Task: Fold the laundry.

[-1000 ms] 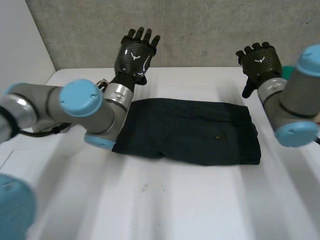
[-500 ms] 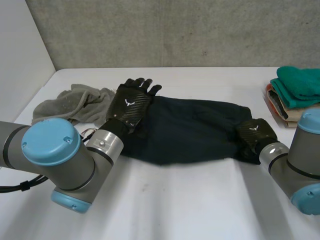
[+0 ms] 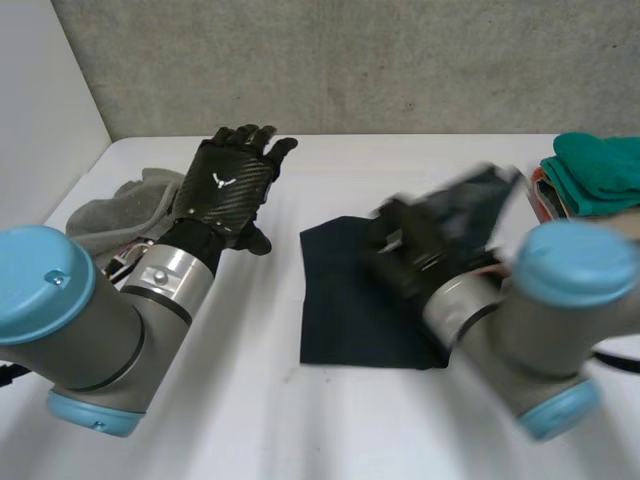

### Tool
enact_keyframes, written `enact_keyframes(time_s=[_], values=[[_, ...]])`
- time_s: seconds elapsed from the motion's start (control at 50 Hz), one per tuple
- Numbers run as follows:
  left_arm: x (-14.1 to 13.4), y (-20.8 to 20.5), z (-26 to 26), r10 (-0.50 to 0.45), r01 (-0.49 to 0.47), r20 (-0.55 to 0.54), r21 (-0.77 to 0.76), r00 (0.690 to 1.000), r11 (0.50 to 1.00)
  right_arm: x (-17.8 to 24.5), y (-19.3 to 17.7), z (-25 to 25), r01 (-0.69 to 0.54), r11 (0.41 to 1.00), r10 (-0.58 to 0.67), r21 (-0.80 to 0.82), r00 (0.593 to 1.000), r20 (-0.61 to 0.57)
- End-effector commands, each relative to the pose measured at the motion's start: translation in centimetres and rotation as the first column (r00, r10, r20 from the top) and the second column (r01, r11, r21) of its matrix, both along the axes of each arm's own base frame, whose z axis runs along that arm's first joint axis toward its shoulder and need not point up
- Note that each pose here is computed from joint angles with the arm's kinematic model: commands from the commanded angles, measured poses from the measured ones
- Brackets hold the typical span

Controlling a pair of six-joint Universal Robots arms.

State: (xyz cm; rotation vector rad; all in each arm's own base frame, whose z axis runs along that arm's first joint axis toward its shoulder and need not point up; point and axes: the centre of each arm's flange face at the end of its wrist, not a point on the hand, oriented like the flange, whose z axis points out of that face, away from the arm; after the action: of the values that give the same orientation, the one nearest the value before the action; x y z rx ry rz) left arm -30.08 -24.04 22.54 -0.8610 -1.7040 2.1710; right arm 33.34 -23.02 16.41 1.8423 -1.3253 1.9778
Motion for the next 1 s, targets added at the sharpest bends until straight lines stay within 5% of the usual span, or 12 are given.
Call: enact_keyframes(time_s=[0.02,0.12,0.2,0.32,0.48,0.8,1.0], values=[[0.8,-0.4,0.4,0.019,-0.018,-0.033,0.047,0.999,0.999,2.9,4.4,-4.2,-0.214,0.976,0.216,0.029,0.972,-0.094],[0.7,-0.8,1.0,0.023,-0.021,-0.046,0.034,0.999,0.999,2.7,4.5,-1.9,-0.206,0.978,0.206,0.025,0.978,-0.017],[0.3,-1.7,3.1,0.023,-0.024,-0.084,-0.017,0.996,1.000,0.5,2.7,4.5,-0.133,0.978,0.081,0.157,0.950,0.302],[-0.9,-3.1,4.3,0.039,-0.039,-0.122,0.001,0.992,0.999,-2.0,-0.3,8.0,-0.146,0.882,-0.173,0.449,0.785,0.595],[-5.3,-2.6,0.7,0.005,0.017,-0.080,0.263,0.997,0.965,-5.1,-5.2,7.2,0.011,0.766,-0.413,0.643,0.775,0.479],[-8.6,1.1,-6.0,0.065,-0.083,0.059,0.408,0.996,0.909,-1.8,-9.0,2.0,-0.057,0.574,-0.366,0.817,0.875,0.318],[-7.3,1.7,-9.5,0.083,-0.170,0.206,0.453,0.975,0.875,-2.6,-9.5,-2.7,0.152,0.647,-0.356,0.747,0.927,0.120]])
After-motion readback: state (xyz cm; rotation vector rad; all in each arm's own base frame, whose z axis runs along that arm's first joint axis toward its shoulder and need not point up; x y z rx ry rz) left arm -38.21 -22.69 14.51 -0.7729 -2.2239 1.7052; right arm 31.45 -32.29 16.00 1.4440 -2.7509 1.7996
